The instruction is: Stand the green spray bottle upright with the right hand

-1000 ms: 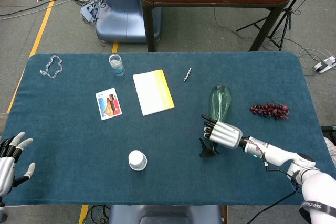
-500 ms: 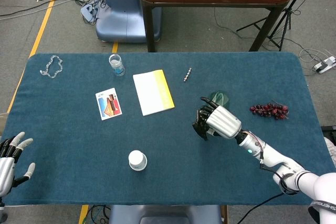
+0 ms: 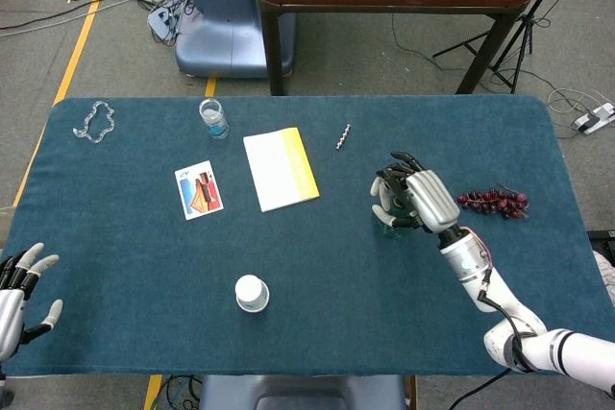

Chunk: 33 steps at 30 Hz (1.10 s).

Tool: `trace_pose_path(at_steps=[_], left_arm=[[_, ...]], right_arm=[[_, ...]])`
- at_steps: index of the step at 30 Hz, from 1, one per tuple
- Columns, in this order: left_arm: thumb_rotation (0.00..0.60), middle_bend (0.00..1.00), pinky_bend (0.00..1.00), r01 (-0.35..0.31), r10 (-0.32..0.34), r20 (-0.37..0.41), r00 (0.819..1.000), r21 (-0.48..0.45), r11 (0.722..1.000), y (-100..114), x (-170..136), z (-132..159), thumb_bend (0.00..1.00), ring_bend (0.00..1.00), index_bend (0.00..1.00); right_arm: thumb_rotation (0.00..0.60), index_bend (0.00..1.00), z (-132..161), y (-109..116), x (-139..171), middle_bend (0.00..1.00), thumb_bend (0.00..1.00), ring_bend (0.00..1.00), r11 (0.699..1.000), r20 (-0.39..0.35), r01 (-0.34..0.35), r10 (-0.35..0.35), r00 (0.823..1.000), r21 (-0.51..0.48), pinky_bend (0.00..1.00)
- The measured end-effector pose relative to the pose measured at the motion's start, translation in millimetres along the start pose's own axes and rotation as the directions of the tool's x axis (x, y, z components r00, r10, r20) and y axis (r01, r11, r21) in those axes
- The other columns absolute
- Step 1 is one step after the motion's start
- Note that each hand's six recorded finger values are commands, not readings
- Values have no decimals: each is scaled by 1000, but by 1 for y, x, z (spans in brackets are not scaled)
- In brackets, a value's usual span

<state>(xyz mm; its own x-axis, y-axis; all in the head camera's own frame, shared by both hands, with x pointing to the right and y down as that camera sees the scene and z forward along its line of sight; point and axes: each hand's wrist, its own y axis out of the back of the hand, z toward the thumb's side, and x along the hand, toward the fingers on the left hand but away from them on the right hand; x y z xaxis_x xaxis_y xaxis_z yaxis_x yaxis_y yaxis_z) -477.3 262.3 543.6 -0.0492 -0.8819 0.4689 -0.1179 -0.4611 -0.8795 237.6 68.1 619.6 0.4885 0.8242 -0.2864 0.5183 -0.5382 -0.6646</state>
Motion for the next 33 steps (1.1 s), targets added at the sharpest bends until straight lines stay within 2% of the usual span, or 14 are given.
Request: trace_pose_path(at_steps=[3,8,12,18,25,30,33], left_arm=[[600,54,47,0,0,3,1000,-2,1000,0,0,0,394,61,190],[600,54,46,1,-1,1,1000,-3,1000,-1,0,-1,394,61,190],[600,54,47,-1,1,2,1000,-2,1000,0,0,-2,394,61,190],[600,54,46,-2,2,4,1000,-1,1000,1,0,-1,394,61,190],[600,54,46,1,-1,2,1000,0,1000,0,0,-1,394,61,190],[600,54,46,0,0,-5,1000,1,1000,1,-1,-4,394,61,190],[600,54,46,1,-1,-5,1000,0,1000,0,-1,-4,394,61,190]], right_arm=[[600,732,-4,3,1,495,345,331,996,65,8,-2,998,-94,142],[600,733,-13,2,4,495,338,331,977,116,34,-9,993,-212,143],[600,717,-19,-2,5,463,242,328,960,132,42,-5,991,-277,142],[600,552,-24,-4,5,372,100,248,950,143,24,22,990,-311,143],[600,422,-27,-5,2,293,9,171,942,155,7,48,987,-335,116],[600,356,-29,-3,0,249,0,138,936,163,-3,64,984,-351,90],[600,262,-30,-3,-1,194,0,94,937,167,-8,71,983,-350,64]])
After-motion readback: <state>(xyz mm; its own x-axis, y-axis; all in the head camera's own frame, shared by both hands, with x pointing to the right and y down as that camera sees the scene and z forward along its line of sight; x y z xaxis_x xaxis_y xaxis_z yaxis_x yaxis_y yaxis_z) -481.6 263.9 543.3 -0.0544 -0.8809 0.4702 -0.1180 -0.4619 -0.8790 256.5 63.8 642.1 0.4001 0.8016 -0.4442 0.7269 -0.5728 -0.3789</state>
